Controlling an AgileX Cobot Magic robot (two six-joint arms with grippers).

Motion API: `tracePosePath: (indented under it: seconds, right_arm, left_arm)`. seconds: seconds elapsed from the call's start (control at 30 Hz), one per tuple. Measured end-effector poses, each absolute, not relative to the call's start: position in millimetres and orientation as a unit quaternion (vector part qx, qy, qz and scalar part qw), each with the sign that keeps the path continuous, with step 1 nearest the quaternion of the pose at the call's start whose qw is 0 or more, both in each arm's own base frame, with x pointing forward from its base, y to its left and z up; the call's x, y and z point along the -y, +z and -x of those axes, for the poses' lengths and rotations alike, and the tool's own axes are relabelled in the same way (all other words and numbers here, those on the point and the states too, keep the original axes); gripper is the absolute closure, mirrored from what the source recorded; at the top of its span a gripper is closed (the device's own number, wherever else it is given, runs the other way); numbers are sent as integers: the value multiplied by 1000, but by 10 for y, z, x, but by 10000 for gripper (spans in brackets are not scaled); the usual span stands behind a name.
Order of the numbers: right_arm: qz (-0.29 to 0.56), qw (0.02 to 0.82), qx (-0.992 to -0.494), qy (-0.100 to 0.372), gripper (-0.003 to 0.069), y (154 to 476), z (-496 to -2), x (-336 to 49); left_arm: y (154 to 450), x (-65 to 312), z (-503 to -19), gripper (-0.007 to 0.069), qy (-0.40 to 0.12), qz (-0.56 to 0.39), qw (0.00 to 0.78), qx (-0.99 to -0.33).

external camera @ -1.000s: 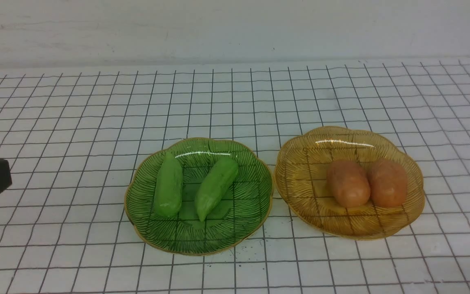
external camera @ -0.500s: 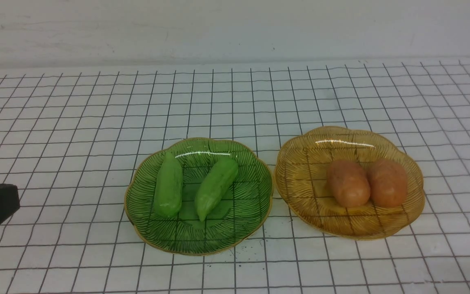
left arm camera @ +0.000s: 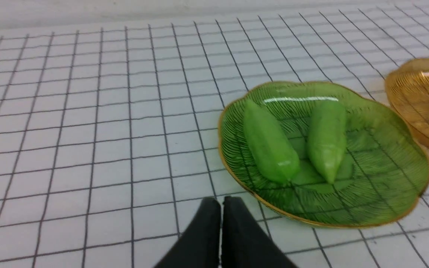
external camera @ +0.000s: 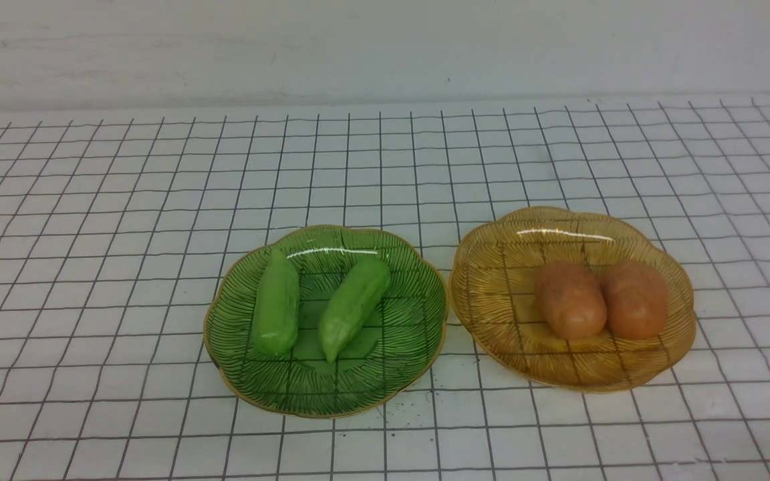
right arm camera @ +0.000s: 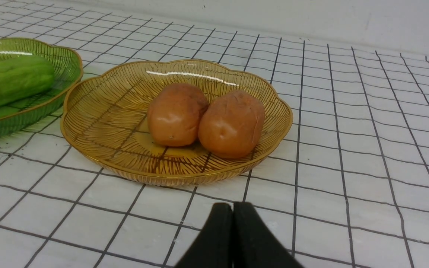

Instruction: Put different types of vegetables on the plate.

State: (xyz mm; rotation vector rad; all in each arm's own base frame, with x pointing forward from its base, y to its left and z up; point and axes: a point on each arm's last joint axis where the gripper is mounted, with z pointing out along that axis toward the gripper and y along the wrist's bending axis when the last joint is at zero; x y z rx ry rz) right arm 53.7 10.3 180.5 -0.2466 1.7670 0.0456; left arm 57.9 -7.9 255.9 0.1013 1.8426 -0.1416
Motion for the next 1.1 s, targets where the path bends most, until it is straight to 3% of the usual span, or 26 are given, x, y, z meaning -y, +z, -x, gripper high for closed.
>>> tracePosePath:
  seconds: [0.17, 0.3, 0.47, 1.1]
  right_arm:
    - [108, 628, -771, 19, 674, 1805, -537, -103]
    - [108, 628, -771, 19, 674, 1805, -538, -102]
    - [108, 628, -771, 19, 674, 1805, -538, -102]
    - [107, 628, -771, 20, 674, 1805, -538, -102]
  left_arm:
    - [2137, 51, -525, 633, -68, 2, 635, -769]
    - [1782, 39, -541, 633, -65, 26, 618, -783]
    - [1704, 34, -525, 633, -60, 30, 587, -806]
    - [1702, -3, -524, 633, -27, 41, 588, -807]
